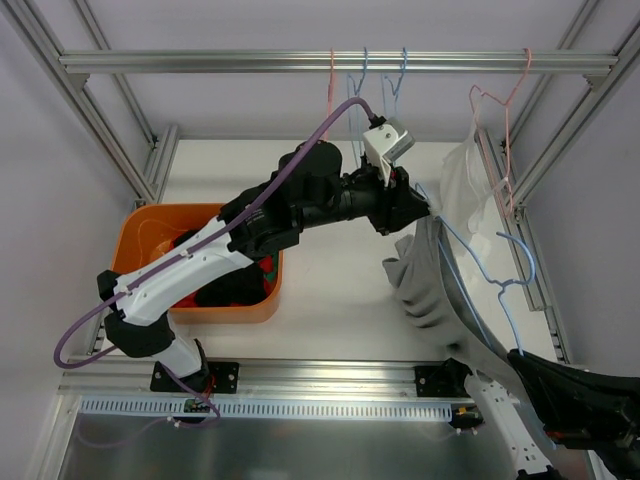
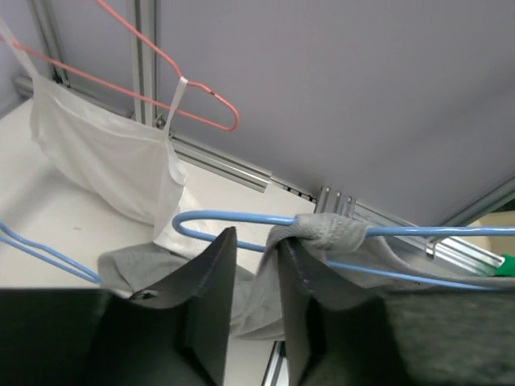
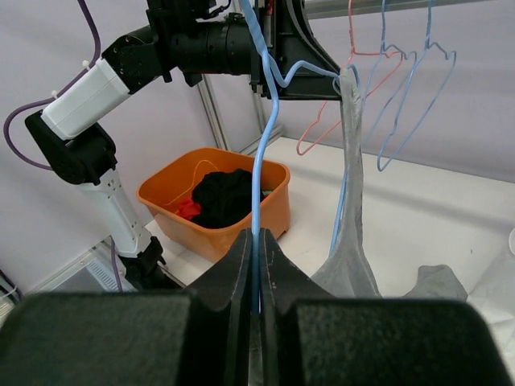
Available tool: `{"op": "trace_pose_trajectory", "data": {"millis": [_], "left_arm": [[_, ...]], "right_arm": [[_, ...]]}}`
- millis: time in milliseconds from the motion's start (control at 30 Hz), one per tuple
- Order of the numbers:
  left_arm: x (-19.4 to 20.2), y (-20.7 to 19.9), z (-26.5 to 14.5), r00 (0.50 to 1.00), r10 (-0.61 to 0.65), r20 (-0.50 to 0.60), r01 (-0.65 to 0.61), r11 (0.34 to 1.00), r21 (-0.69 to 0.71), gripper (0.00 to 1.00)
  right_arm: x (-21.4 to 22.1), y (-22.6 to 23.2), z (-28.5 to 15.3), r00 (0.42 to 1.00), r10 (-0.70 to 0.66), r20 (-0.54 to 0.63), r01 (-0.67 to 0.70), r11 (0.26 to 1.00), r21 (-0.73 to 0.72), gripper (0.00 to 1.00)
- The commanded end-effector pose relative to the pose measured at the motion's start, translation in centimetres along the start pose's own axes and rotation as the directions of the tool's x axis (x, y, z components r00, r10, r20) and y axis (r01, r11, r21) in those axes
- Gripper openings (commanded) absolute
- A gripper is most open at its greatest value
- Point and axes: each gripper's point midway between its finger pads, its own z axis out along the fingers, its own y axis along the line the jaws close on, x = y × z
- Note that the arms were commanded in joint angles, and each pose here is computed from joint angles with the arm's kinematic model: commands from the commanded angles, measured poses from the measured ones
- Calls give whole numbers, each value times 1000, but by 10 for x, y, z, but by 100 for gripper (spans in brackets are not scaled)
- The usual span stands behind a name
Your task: Remove the tank top from the hanger
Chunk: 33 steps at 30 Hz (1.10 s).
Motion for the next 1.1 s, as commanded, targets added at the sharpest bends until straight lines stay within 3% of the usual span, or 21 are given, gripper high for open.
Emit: {"op": "trace_pose_trajectory", "data": {"millis": [0,33,67,167,267,300,367,433,467,533,633,833,967,1067], "left_arm": [[-38,-24,-10,994,13,111,-21,997,74,24],[-35,-23,-9,994,11,106,-18,998,68,6],[-35,-22,-9,994,8,106,-14,998,62,0],[-36,-20,-14,993,3,114,-7,999,41,0],[-44,-7,-33,986,5,164,9,996,-86,0],[-39,17,-40,984,2,180,40,972,-230,0],[-48,30,-70,967,-33,251,117,938,-327,0],[-32,67,-92,957,-41,288,187,845,-501,0],[-37,72,-112,940,-58,337,237,822,-518,0],[-25,84,-124,942,-49,333,242,786,-569,0],[-16,85,-132,944,-54,325,240,788,-567,0],[20,60,-123,967,-118,223,206,880,-427,0],[38,31,-117,974,-173,145,207,941,-267,0],[63,-8,-109,977,-211,18,212,975,-68,0]], "right_arm": [[-7,-1,9,999,50,-22,-50,998,-32,0],[-8,-2,7,999,50,-15,-51,998,-27,0],[-8,-3,7,998,54,-13,-54,998,-26,0],[-9,-7,6,998,59,-7,-59,998,-19,0],[-3,-14,5,998,66,-17,-66,998,-3,0],[1,-14,4,997,68,-34,-69,997,-26,0],[14,-14,7,993,79,-84,-85,995,-59,0],[26,-2,0,991,64,-120,-81,986,-147,0],[28,3,-3,991,51,-123,-72,981,-178,0],[29,17,-15,994,20,-108,-47,966,-253,0],[21,29,-28,999,-20,-49,4,951,-308,0],[-11,43,-31,992,-40,116,80,929,-362,0],[-27,51,-24,987,-2,164,70,909,-411,0],[-37,49,-11,981,30,190,54,905,-423,0]]}}
